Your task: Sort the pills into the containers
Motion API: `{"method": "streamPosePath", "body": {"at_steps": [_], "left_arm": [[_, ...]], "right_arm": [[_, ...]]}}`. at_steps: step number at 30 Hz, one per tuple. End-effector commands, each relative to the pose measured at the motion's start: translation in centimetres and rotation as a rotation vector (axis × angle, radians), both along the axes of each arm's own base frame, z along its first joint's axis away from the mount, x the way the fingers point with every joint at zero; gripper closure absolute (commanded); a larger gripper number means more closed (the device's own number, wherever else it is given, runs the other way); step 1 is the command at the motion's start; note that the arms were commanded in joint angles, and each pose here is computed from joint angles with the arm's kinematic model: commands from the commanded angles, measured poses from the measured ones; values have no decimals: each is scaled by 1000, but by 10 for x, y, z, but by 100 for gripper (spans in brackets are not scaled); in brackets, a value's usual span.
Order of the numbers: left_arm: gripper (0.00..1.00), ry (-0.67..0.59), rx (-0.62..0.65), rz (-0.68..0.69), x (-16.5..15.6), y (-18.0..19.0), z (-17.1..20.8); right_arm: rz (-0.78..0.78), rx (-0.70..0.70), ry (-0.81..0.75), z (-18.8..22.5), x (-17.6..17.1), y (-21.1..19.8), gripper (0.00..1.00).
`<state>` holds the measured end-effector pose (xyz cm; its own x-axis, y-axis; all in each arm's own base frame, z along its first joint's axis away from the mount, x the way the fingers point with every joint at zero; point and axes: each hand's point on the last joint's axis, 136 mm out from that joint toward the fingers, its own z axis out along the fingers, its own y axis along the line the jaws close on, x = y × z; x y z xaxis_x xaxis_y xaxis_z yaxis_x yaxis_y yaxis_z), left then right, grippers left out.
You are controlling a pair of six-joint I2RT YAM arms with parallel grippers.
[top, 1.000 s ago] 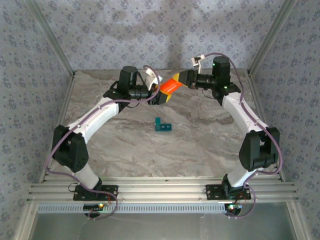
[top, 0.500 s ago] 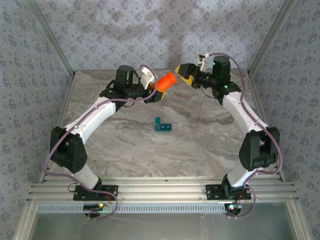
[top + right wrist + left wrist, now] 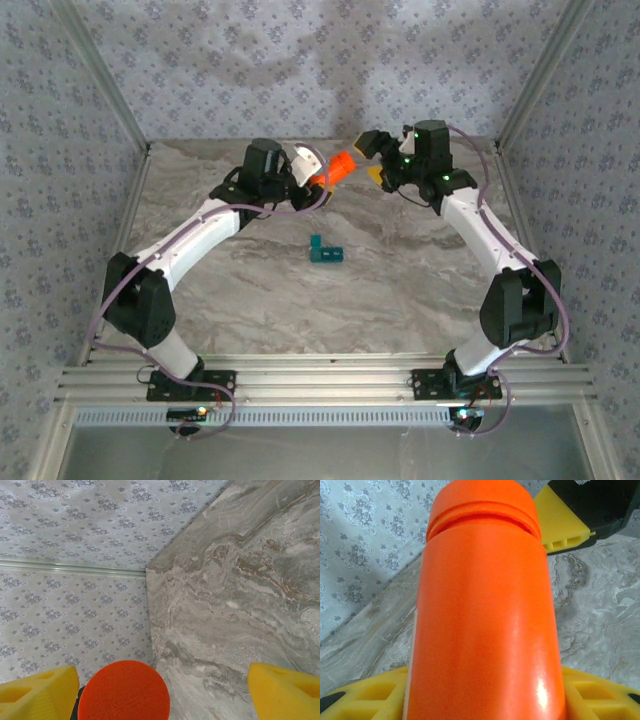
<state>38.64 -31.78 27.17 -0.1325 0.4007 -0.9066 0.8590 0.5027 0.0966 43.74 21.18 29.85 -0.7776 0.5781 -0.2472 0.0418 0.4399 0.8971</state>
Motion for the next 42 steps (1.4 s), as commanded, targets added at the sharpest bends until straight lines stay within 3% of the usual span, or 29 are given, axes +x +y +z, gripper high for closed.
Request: {"method": "streamPosePath", "body": {"at_steps": [1, 13, 18, 25, 33, 40, 42], "left_arm": [[100, -46, 3, -16, -2, -4, 9], [100, -34, 6, -41, -6, -10, 6], [100, -34, 7, -44, -6, -13, 6], [100, -36, 6, -44, -6, -14, 6], [100, -35, -8, -37, -4, -14, 11], [100, 26, -129, -87, -10, -14, 33], [100, 44, -155, -98, -12, -14, 39]], "right_arm": [[-15, 17, 15, 5, 2, 7, 11], [29, 35, 6, 10, 4, 30, 15], [41, 42, 0, 13, 6, 34, 24], [69, 59, 2, 16, 1, 41, 46], [103, 54, -3, 12, -3, 45, 60], [158, 17, -111, 15, 3, 33, 61], [158, -12, -130, 16, 4, 25, 53]]}}
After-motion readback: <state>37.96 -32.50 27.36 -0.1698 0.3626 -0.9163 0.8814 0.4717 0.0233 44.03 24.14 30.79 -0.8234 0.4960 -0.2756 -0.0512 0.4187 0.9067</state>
